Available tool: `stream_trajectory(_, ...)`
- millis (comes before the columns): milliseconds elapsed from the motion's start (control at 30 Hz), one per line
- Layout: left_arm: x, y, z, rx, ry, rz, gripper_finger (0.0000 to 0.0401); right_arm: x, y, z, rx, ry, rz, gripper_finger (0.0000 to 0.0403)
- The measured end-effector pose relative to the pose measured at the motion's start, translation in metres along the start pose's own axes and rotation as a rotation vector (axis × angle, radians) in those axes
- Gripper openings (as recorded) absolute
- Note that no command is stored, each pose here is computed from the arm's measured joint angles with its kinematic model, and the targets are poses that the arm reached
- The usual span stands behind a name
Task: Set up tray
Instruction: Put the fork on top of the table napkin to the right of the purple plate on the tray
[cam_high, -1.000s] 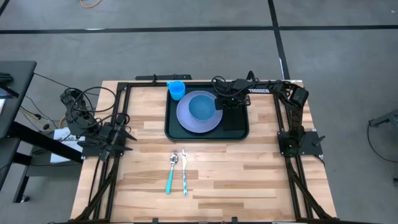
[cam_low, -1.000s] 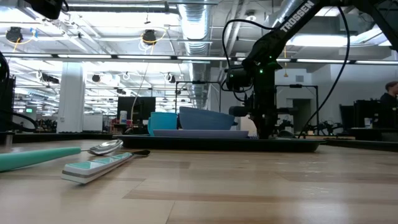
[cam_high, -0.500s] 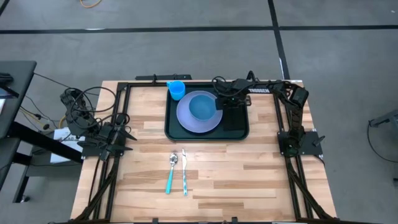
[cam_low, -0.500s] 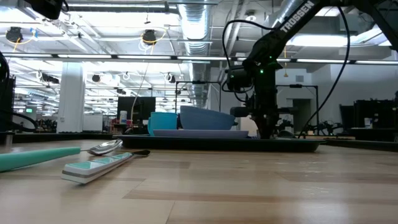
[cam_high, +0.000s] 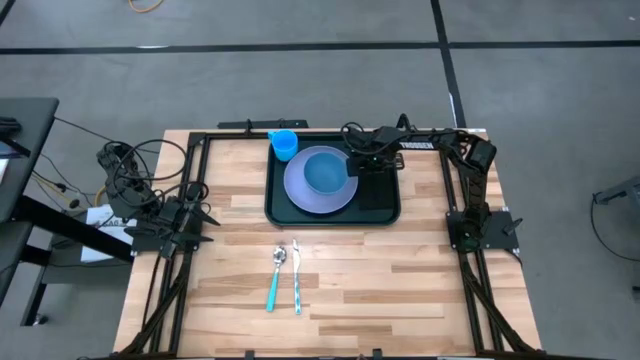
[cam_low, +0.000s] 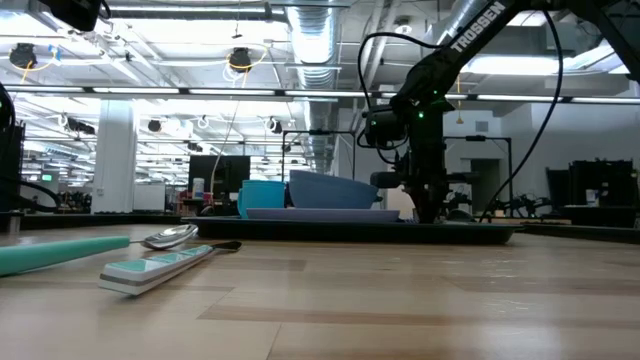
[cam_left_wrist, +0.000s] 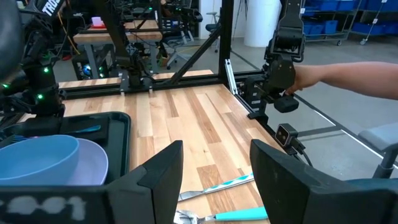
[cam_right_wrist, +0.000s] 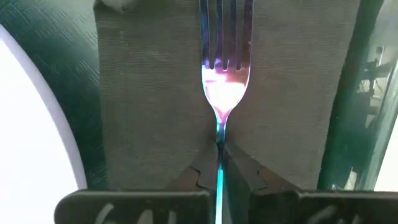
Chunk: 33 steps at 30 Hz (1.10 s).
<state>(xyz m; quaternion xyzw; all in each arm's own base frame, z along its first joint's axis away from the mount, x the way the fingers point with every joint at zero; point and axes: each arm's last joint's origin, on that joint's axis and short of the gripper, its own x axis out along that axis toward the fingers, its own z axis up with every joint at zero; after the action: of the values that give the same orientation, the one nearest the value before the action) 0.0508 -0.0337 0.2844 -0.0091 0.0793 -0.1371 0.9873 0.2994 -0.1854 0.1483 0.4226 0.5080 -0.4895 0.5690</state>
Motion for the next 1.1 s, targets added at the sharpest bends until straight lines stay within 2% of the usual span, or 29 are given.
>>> stream_trajectory(433, 0.000, 0.000, 0.000, 0.000, 0.000, 0.000, 0.0175, -0.033, -0.004, -0.001, 0.006, -0.073, 0.068, 0.0004)
stream_trajectory(900, 0.000, 0.000, 0.000, 0.000, 0.000, 0.000, 0.0175, -0.013, -0.001, -0.003, -0.011, -0.020, 0.020, 0.0005)
stream_trajectory(1100, 0.000, 0.000, 0.000, 0.000, 0.000, -0.001, 0.0175, -0.013, 0.001, -0.005, -0.021, -0.020, 0.020, 0.0026)
